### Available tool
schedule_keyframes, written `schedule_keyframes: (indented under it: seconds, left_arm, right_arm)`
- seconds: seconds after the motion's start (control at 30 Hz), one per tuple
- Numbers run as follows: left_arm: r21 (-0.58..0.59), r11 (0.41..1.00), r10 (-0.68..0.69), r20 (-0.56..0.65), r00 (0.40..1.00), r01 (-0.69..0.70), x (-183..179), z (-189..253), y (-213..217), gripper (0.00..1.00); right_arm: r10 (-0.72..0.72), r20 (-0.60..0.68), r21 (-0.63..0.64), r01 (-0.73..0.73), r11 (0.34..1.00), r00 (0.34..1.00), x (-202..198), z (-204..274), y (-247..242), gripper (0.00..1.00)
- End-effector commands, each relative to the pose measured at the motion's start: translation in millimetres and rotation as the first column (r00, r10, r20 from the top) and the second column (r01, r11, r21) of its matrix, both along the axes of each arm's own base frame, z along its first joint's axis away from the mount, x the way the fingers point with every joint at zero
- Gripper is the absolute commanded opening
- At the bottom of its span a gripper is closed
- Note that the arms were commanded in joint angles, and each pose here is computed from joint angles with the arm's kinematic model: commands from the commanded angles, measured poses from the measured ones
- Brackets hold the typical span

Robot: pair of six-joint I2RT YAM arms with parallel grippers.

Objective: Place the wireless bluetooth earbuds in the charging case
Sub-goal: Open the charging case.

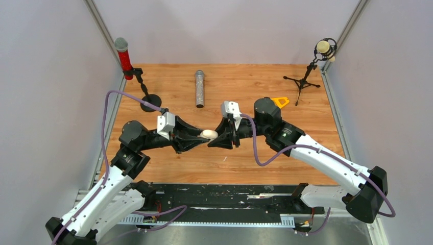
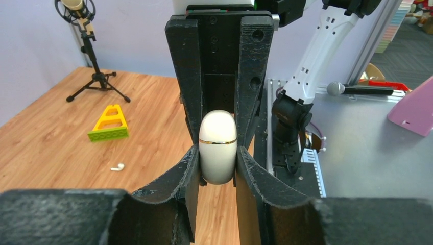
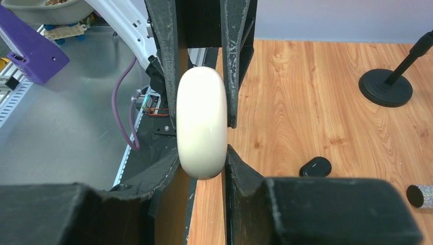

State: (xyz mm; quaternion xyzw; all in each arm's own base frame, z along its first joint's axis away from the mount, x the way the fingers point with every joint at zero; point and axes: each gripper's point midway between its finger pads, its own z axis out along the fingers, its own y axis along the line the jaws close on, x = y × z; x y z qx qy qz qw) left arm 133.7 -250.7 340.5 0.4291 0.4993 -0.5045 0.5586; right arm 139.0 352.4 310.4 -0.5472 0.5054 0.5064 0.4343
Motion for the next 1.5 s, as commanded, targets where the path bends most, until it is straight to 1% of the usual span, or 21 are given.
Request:
schedule_keyframes:
  seconds: [0.0, 0.03, 0.07, 0.1, 0.13, 0.2, 0.23, 0.27, 0.3, 0.33, 0.37, 0.4, 0.43, 0.53, 0.63, 0.7, 0.9, 1.03, 1.27, 1.47]
  left_arm:
    - [-0.029, 0.999, -0.036, 0.045, 0.998, 0.038, -8.2, 19.2, 0.1, 0.32]
    - [-0.033, 0.999, -0.035, 0.048, 0.998, 0.036, -8.0, 20.6, 0.4, 0.27]
    - [-0.034, 0.999, -0.035, 0.049, 0.998, 0.036, -8.1, 21.2, 0.3, 0.18]
    - [-0.035, 0.999, -0.035, 0.051, 0.998, 0.037, -8.2, 21.5, 0.2, 0.13]
    - [-0.034, 0.999, -0.036, 0.053, 0.998, 0.038, -8.4, 21.7, 0.2, 0.03]
    - [-0.032, 0.999, -0.039, 0.056, 0.998, 0.041, -9.1, 20.5, 0.3, 0.00]
    - [-0.033, 0.998, -0.043, 0.062, 0.997, 0.045, -10.2, 21.1, 0.7, 0.00]
    - [-0.033, 0.998, -0.042, 0.067, 0.997, 0.045, -10.5, 20.6, 1.0, 0.00]
    - [-0.034, 0.998, -0.040, 0.071, 0.997, 0.043, -10.7, 21.0, 1.4, 0.00]
    - [-0.036, 0.999, -0.037, 0.075, 0.997, 0.040, -10.5, 21.3, 1.7, 0.00]
    - [-0.038, 0.999, -0.033, 0.075, 0.997, 0.036, -10.6, 22.1, 2.4, 0.00]
    - [-0.040, 0.999, -0.030, 0.069, 0.997, 0.033, -10.6, 22.2, 2.7, 0.00]
    - [-0.042, 0.999, -0.030, 0.070, 0.997, 0.032, -11.2, 22.4, 3.2, 0.00]
    - [-0.040, 0.999, -0.027, 0.072, 0.997, 0.030, -11.1, 20.1, 3.9, 0.00]
    - [-0.036, 0.999, -0.028, 0.087, 0.996, 0.032, -11.1, 16.7, 3.9, 0.00]
    - [-0.033, 0.999, -0.030, 0.106, 0.994, 0.034, -11.0, 15.6, 3.8, 0.00]
    - [-0.022, 0.998, -0.063, 0.144, 0.988, 0.067, -16.2, 14.7, 3.3, 0.00]
    - [-0.008, 0.996, -0.085, 0.169, 0.982, 0.088, -20.7, 12.6, 4.0, 0.00]
    - [0.011, 0.995, -0.102, 0.181, 0.978, 0.101, -24.1, 7.2, 4.7, 0.00]
    - [0.014, 0.994, -0.107, 0.182, 0.977, 0.107, -24.6, 6.4, 4.7, 0.00]
  right_arm:
    - [0.024, 0.087, 0.081, -0.031, 0.996, 0.996, -1.4, 35.7, 1.4, 0.00]
    - [0.025, 0.087, 0.080, -0.032, 0.996, 0.996, -1.4, 35.4, 1.5, 0.00]
    - [0.024, 0.085, 0.079, -0.031, 0.996, 0.996, -1.3, 34.7, 1.5, 0.00]
    - [0.024, 0.083, 0.078, -0.030, 0.997, 0.996, -1.2, 33.9, 1.5, 0.00]
    - [0.024, 0.082, 0.078, -0.031, 0.997, 0.996, -1.6, 33.7, 1.5, 0.00]
    - [0.023, 0.077, 0.078, -0.029, 0.997, 0.997, -2.1, 33.6, 0.7, 0.00]
    - [0.020, 0.074, 0.077, -0.026, 0.997, 0.997, -2.0, 33.8, 0.4, 0.05]
    - [0.013, 0.071, 0.076, -0.018, 0.997, 0.997, -1.6, 34.2, -0.2, 0.14]
    - [0.000, 0.068, 0.074, -0.005, 0.997, 0.998, 0.2, 34.0, -0.5, 0.28]
    - [-0.012, 0.068, 0.072, 0.008, 0.997, 0.998, 1.1, 34.4, -1.5, 0.39]
    - [-0.028, 0.068, 0.071, 0.024, 0.997, 0.997, 2.9, 34.6, -2.7, 0.48]
    - [-0.043, 0.071, 0.073, 0.038, 0.997, 0.997, 3.8, 35.8, -4.5, 0.55]
    - [-0.054, 0.076, 0.078, 0.048, 0.996, 0.996, 4.0, 37.8, -6.3, 0.59]
    - [-0.079, 0.093, 0.092, 0.070, 0.993, 0.993, 3.1, 44.0, -12.4, 0.65]
    - [-0.100, 0.099, 0.111, 0.089, 0.990, 0.990, 3.3, 53.2, -15.5, 0.69]
    - [-0.101, 0.090, 0.115, 0.090, 0.989, 0.991, 4.2, 57.3, -13.9, 0.69]
    - [-0.102, 0.065, 0.104, 0.094, 0.990, 0.993, 11.2, 57.6, -5.4, 0.69]
    - [-0.155, 0.060, 0.111, 0.148, 0.983, 0.986, 21.6, 62.3, -4.2, 0.67]
    - [-0.200, 0.051, 0.136, 0.192, 0.972, 0.978, 26.9, 73.3, -13.4, 0.66]
    - [-0.200, 0.046, 0.148, 0.191, 0.970, 0.979, 26.1, 77.6, -17.7, 0.66]
